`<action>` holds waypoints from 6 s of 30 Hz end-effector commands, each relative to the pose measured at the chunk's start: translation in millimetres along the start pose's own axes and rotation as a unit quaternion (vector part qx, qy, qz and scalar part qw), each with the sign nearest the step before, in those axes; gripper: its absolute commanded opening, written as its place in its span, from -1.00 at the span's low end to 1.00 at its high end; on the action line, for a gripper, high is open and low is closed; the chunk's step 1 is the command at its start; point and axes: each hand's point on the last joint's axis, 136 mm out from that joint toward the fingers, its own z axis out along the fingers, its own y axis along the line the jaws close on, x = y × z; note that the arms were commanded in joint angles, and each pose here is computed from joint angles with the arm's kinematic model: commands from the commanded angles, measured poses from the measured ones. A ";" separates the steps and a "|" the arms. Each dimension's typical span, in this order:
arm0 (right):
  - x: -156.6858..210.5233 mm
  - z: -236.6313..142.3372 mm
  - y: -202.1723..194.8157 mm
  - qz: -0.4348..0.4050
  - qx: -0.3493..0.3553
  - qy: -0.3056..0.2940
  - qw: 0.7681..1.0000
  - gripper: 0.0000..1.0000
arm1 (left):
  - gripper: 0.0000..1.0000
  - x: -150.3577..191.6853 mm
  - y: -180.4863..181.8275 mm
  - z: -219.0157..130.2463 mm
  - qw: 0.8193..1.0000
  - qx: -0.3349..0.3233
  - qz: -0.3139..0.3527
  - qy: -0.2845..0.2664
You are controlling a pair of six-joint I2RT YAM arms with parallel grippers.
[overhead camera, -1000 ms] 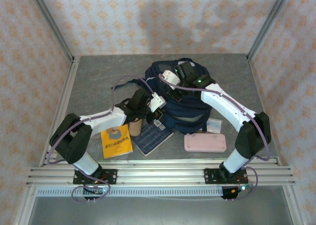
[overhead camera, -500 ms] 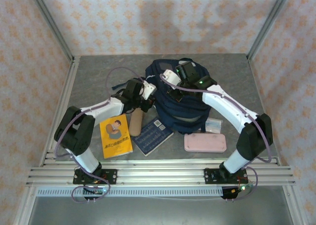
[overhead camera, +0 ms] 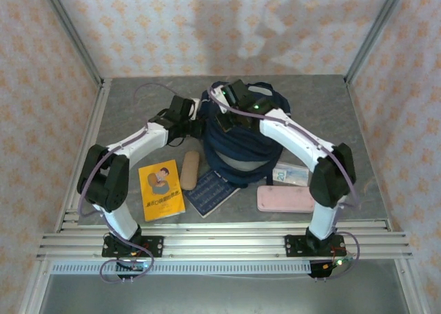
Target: Pack the student bag
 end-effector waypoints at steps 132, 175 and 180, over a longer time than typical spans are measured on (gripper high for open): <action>26.1 -144.8 -143.2 0.224 0.164 -0.095 0.956 -1.00 | 0.79 117.7 38.5 -49.4 0.959 -0.180 -0.181 0.126; 15.9 -172.4 -117.8 0.209 0.090 -0.116 0.967 -1.00 | -0.30 59.6 27.9 -76.1 0.968 -0.140 -0.196 0.066; 10.8 -180.6 -115.1 0.239 0.041 -0.137 0.960 -1.00 | -0.28 24.2 1.0 -115.0 0.979 -0.092 -0.180 0.014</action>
